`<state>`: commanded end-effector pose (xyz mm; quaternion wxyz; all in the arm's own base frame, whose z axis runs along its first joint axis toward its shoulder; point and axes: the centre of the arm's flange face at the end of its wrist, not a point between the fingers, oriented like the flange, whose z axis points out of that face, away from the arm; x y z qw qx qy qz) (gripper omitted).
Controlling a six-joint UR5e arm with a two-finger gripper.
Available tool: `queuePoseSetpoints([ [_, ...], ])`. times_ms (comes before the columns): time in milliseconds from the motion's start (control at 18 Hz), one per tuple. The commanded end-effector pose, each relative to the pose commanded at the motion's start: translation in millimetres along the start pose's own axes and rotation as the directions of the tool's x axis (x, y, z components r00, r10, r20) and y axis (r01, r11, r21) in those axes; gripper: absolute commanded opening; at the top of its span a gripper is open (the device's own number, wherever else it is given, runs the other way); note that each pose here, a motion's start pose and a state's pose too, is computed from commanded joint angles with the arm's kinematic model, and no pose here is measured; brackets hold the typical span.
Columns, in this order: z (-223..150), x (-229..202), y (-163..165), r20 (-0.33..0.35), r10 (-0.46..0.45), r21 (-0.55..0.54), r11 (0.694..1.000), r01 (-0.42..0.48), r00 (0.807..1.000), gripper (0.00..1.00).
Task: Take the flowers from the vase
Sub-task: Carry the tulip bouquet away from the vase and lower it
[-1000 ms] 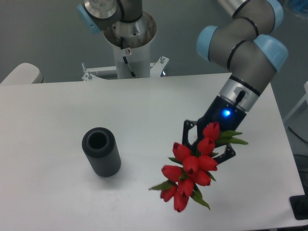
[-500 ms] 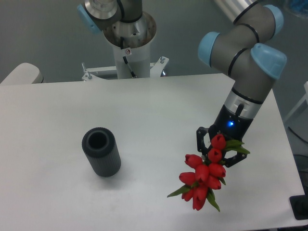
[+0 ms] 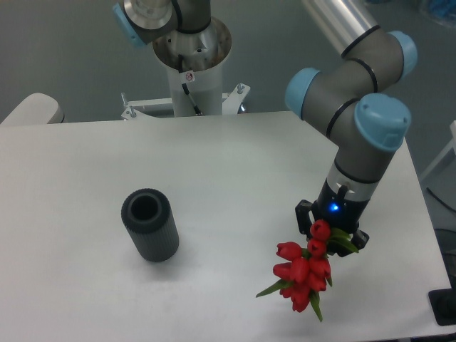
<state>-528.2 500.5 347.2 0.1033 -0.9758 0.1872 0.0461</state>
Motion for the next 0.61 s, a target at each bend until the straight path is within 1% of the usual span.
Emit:
queuePoseSetpoints([
  [111, 11.5, 11.1, -18.1, -0.007, 0.057, -0.109, 0.992, -0.057, 0.998, 0.03],
  [167, 17.2, 13.7, -23.8, -0.010, 0.070, -0.136, 0.988, -0.071, 0.997, 0.03],
  [500, 32.3, 22.8, -24.3, -0.042, 0.073, -0.147, 0.986, -0.078, 0.996, 0.04],
  [611, 33.4, 23.0, -25.2, -0.042, 0.076, -0.147, 0.986, -0.082, 0.996, 0.04],
])
